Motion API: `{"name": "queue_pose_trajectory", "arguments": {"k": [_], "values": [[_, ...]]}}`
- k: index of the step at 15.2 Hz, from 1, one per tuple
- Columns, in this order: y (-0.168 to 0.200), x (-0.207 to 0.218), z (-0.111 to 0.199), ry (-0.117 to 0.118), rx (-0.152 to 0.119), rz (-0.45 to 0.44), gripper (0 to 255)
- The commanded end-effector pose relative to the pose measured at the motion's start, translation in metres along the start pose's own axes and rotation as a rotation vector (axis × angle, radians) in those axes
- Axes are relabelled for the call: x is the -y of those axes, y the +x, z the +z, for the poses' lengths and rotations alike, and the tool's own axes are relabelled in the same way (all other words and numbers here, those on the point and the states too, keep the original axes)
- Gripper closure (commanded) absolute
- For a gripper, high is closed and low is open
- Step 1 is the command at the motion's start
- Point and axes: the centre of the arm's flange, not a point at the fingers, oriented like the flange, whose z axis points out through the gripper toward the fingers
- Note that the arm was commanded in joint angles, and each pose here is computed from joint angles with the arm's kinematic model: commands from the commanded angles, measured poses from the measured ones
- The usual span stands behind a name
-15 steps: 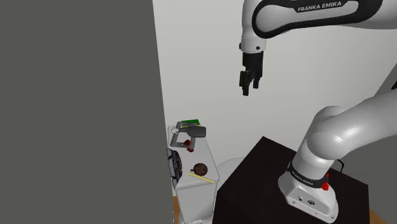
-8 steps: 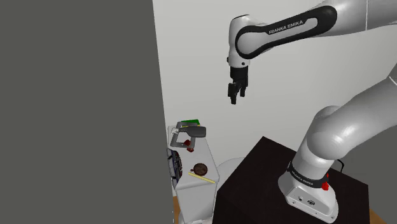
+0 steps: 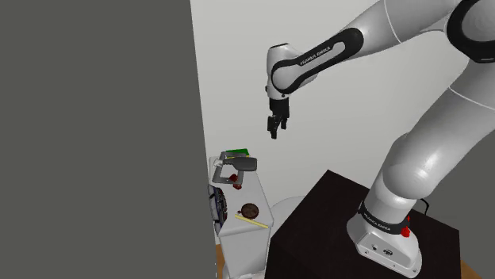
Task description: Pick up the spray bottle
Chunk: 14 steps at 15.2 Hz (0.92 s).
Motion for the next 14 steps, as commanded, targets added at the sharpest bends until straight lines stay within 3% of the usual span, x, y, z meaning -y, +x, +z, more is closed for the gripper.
{"name": "queue_pose_trajectory", "arguments": {"k": [1, 14], "values": [[0.02, -0.004, 0.018, -0.003, -0.008, -0.021, 0], [0.149, -0.014, 0.122, -0.019, -0.046, -0.151, 0]]}}
